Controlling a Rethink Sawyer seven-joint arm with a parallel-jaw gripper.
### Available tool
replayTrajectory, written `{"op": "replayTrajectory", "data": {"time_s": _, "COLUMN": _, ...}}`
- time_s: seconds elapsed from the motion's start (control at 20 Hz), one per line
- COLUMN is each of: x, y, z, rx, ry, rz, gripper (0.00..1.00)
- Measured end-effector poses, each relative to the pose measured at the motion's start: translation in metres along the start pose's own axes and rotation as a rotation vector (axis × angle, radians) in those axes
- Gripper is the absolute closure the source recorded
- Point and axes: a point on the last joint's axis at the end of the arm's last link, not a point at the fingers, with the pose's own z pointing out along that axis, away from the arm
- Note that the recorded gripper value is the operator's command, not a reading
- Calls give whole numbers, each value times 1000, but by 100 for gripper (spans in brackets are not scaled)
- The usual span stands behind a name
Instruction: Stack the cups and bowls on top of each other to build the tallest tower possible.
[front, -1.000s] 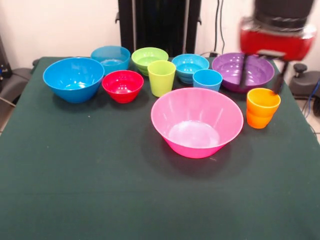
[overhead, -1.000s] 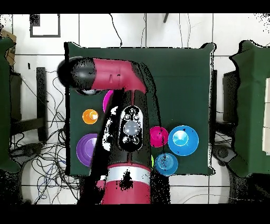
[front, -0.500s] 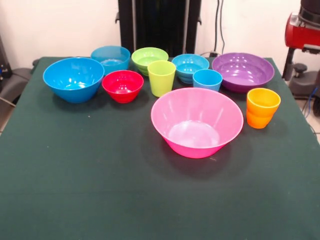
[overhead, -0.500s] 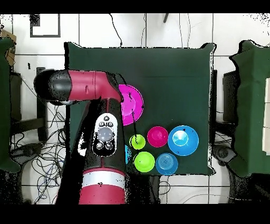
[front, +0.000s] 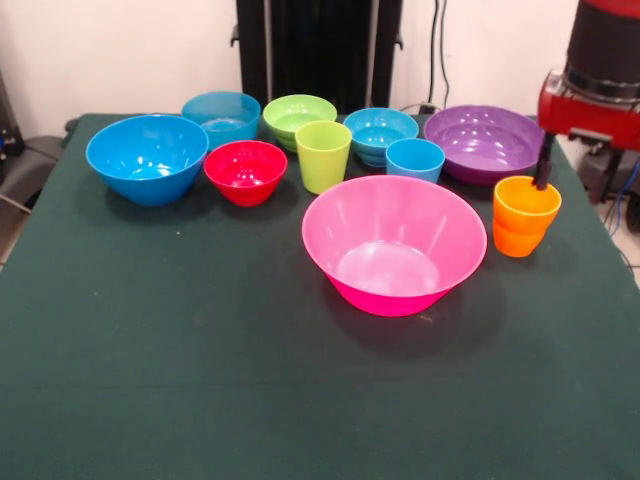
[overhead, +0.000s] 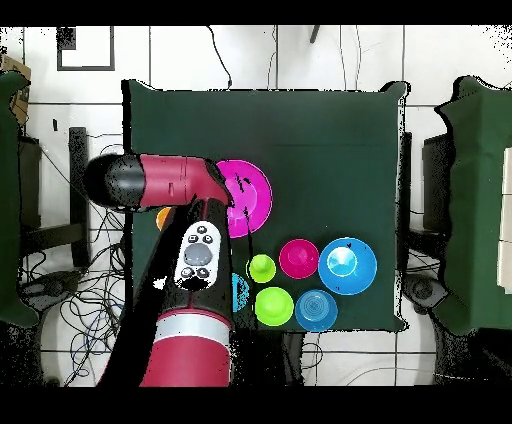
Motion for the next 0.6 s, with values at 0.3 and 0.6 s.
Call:
{"op": "replayTrajectory", "data": {"time_s": 0.3, "x": 15, "y": -8, "z": 29, "rx": 45, "ry": 17, "rz": -1, "gripper": 0}}
{"op": "replayTrajectory", "data": {"time_s": 0.6, "x": 37, "y": -5, "z": 54, "rx": 83, "ry": 41, "rz": 17, "gripper": 0}}
